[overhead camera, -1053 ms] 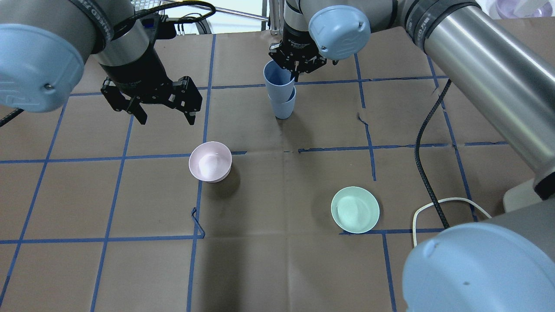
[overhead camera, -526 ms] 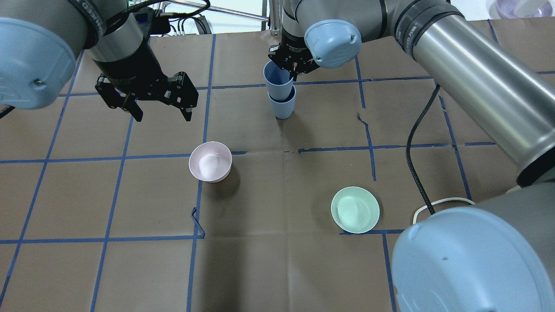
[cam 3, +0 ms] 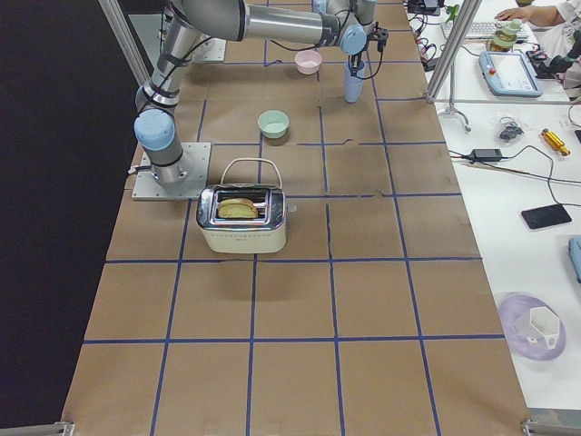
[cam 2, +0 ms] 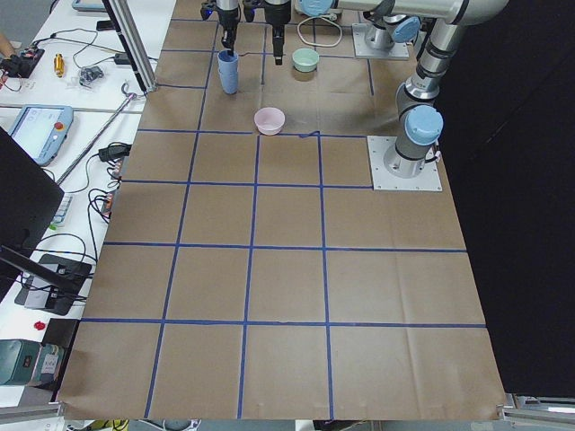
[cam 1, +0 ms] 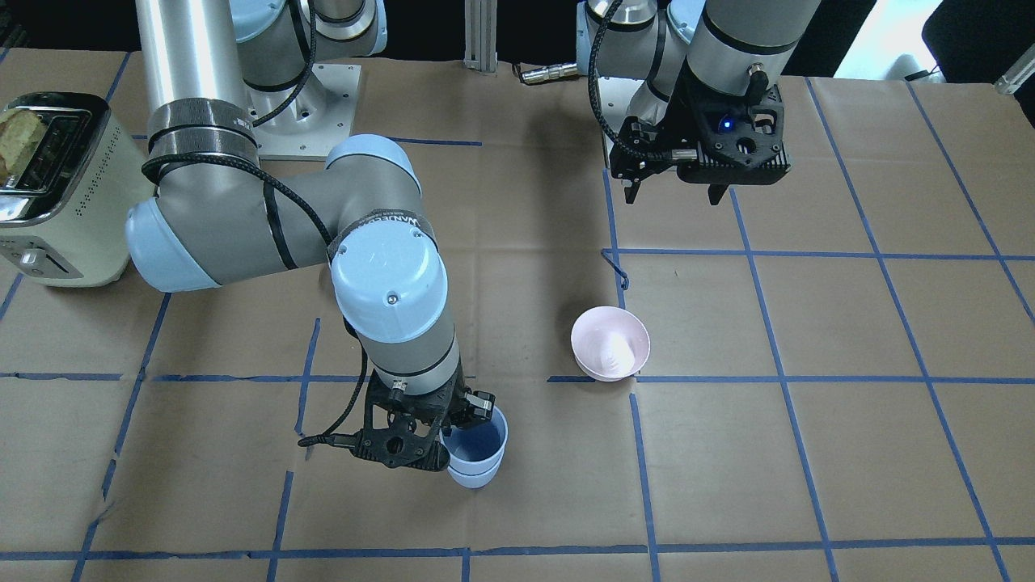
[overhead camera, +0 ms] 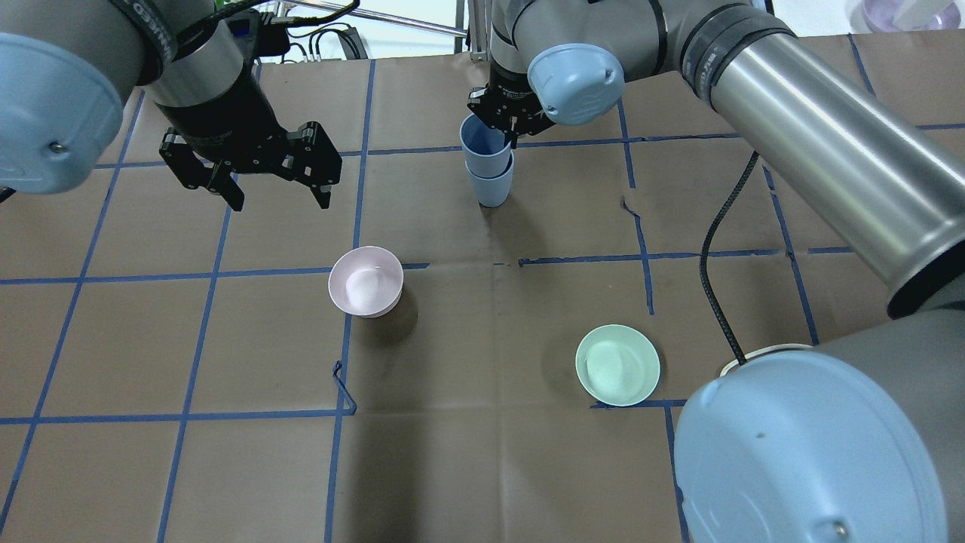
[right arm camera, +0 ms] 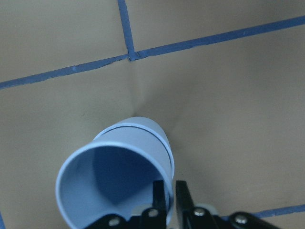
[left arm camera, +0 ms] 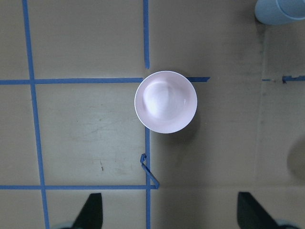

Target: Stack blue cups with both arms

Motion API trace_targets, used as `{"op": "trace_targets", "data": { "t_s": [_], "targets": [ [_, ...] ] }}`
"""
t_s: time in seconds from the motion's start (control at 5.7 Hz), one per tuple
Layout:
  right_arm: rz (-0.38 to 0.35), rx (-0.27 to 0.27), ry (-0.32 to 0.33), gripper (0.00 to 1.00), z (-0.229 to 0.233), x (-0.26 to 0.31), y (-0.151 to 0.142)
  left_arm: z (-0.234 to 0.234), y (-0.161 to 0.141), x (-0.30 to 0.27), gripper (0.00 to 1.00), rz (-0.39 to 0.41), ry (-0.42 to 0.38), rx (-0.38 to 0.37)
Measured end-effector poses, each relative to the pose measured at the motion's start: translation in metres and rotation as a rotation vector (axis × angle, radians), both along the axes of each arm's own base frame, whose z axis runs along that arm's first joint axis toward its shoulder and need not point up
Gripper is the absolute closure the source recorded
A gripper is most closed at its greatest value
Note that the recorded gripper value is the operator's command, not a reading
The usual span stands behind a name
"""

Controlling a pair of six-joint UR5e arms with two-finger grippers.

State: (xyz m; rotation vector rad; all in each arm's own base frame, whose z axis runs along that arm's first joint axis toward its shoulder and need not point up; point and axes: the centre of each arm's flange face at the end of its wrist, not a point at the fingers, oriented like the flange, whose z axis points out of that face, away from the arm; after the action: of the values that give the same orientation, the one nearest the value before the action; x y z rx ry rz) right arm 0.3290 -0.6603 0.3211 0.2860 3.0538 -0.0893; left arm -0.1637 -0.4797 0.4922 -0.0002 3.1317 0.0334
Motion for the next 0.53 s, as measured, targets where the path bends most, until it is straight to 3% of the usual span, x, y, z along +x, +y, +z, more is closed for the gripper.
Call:
{"op": "trace_targets", "data": {
  "t_s": [0.53],
  "targets": [
    [-0.006,-0.040,-0.014,0.00,0.068,-0.026,0.002,0.003,0.000,0.001,0.00,0.002,0.000,-0.010]
  ]
}}
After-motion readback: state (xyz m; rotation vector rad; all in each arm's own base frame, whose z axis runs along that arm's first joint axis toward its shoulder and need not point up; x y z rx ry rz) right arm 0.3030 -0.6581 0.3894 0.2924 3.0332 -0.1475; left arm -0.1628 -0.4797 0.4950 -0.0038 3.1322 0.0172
